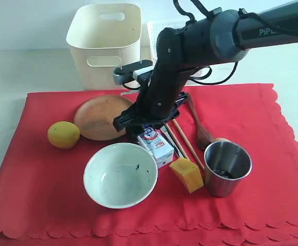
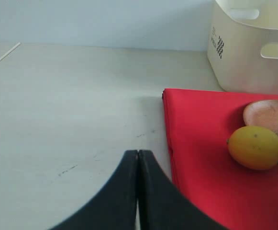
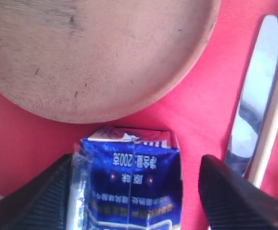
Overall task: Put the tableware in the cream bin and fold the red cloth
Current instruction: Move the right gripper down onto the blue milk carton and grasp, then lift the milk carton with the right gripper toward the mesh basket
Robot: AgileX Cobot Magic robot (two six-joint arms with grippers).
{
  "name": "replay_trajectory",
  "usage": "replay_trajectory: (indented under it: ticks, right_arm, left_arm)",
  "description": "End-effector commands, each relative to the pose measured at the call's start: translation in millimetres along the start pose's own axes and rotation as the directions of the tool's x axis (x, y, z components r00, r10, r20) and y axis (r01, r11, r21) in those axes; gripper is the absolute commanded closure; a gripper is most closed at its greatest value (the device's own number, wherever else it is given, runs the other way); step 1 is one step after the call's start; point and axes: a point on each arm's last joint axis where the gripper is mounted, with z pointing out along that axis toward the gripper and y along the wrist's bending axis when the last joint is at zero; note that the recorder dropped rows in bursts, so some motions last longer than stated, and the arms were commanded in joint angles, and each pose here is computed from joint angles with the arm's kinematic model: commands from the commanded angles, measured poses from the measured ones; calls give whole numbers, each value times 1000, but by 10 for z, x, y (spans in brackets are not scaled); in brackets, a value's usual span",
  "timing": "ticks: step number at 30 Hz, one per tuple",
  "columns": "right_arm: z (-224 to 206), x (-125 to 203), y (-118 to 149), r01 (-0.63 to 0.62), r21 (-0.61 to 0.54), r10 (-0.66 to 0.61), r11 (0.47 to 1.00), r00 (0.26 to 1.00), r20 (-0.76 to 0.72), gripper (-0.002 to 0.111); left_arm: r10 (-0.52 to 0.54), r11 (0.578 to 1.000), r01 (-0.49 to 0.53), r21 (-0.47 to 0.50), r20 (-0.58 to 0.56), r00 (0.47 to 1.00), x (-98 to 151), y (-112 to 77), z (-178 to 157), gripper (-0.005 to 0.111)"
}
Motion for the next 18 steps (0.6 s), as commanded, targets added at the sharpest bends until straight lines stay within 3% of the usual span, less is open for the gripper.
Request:
replay_trajectory:
  ticks: [1,4,13,18]
  right_arm:
    - [109,29,-4,-3,1,3,1000,999,-42,43]
    - [119,26,-6,-27,3,27,1000,999,-39,54]
    - [27,-9,8,-47,2,47,999,999,-3,109]
    - [-222,-69,42,-35,2,35,999,997,65,108]
  left_arm:
    - [-3,1000,3,1,19,1000,-15,-1,-5,107]
    - [-3,1000,3,1,19,1000,-15,-1,-5,107]
    - [-3,1000,3,1,19,1000,-15,-1,-5,107]
    - [-3,1000,3,1,19,1000,-15,-1,-5,107]
